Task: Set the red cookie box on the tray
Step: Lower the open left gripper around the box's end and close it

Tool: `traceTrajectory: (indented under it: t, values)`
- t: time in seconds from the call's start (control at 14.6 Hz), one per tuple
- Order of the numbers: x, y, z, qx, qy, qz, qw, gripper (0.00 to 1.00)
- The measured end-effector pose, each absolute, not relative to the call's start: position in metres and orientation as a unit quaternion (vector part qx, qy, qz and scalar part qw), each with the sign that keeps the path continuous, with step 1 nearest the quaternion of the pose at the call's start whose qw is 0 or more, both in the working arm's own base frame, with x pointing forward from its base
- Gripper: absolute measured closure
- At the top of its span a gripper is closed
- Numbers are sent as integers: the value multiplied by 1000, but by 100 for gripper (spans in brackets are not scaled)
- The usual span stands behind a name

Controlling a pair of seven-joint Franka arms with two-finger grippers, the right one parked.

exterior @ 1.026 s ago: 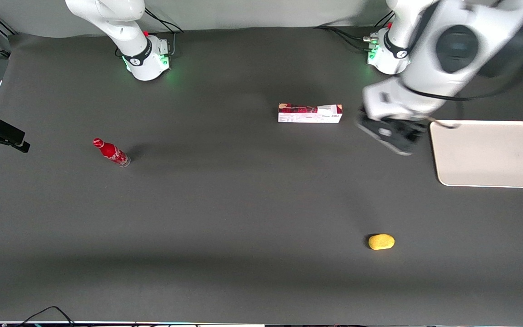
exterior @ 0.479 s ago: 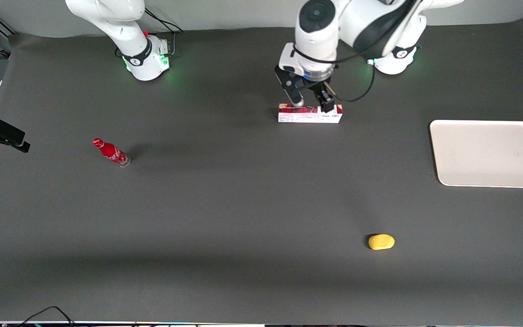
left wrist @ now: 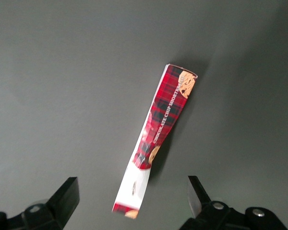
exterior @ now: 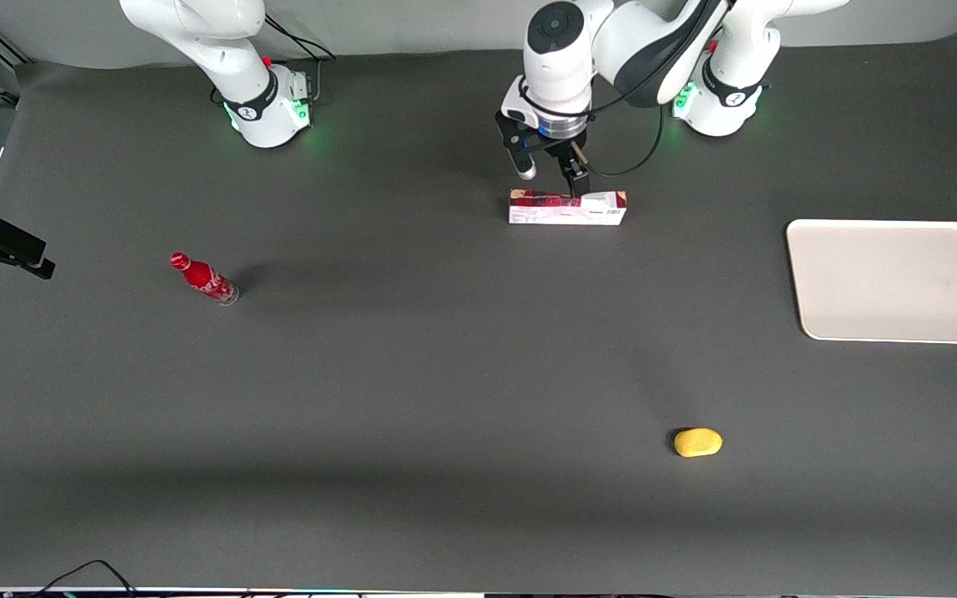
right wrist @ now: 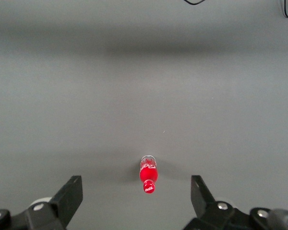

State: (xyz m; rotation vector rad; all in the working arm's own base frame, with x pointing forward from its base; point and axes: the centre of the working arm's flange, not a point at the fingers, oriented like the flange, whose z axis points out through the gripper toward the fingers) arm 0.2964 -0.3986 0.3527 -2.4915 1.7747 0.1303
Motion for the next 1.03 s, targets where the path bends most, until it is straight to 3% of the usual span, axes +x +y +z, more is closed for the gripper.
traceTrajectory:
  t: [0.48,1.03]
  values:
    - [258,-379,286,-793,608,-25,16,0]
    - [260,-363,273,-749,663,-22,18,0]
